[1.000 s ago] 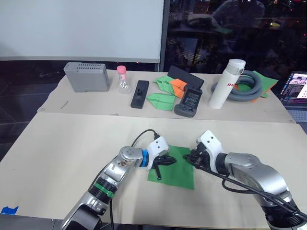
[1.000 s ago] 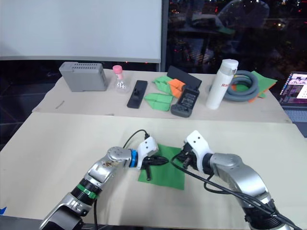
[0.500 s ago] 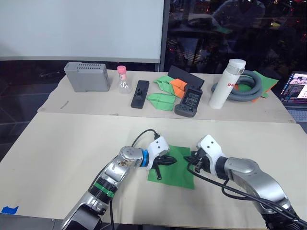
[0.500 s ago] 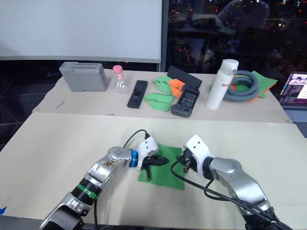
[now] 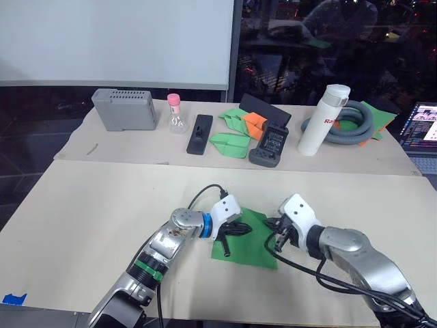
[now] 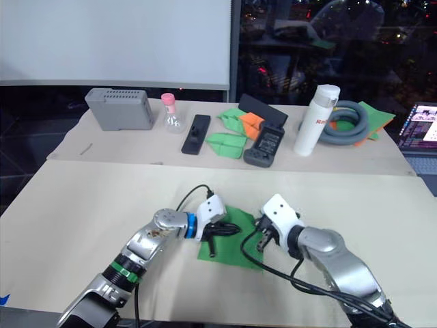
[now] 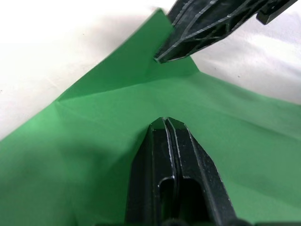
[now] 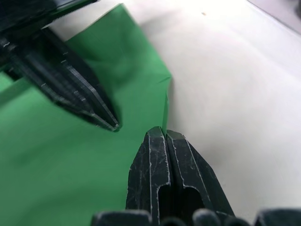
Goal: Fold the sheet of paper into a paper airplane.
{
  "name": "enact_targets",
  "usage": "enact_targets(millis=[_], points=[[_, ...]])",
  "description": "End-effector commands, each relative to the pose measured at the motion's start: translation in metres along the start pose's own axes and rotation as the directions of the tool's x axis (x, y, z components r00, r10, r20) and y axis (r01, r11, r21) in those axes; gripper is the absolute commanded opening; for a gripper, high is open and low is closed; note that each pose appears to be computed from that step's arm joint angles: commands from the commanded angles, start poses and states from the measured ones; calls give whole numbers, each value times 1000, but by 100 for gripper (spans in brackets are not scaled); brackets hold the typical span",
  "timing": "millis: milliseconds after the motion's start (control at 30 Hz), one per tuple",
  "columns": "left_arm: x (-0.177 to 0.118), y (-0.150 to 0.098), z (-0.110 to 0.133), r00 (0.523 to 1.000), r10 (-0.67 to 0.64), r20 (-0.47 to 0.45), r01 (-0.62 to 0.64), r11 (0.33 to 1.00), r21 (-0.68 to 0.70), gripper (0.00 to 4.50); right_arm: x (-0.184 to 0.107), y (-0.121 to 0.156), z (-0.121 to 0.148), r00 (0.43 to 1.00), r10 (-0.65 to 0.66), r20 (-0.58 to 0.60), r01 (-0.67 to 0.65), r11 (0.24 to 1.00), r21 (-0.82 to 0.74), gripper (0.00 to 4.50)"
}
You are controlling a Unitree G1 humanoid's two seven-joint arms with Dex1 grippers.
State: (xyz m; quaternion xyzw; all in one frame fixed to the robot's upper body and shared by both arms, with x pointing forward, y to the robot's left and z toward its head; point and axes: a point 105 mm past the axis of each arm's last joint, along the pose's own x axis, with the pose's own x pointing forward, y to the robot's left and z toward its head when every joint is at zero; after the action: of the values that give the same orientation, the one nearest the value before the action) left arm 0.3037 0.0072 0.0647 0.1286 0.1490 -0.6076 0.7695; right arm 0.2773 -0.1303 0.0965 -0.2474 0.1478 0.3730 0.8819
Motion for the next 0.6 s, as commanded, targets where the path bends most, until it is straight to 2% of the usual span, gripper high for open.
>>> enact_targets(millis=[33, 333, 600], points=[[3, -3, -11, 999, -11, -42, 11, 1000, -13, 0, 1, 8, 8, 999, 11, 52, -5, 994, -111, 4], [4, -2, -1, 1000, -10, 22, 12, 998, -64, 0, 18, 13, 1, 998, -52, 41, 63, 927, -368, 4], [-10, 8, 5, 999, 15, 40, -12, 997, -70, 0, 22, 18, -14, 998, -62, -22, 45, 893, -448, 4]])
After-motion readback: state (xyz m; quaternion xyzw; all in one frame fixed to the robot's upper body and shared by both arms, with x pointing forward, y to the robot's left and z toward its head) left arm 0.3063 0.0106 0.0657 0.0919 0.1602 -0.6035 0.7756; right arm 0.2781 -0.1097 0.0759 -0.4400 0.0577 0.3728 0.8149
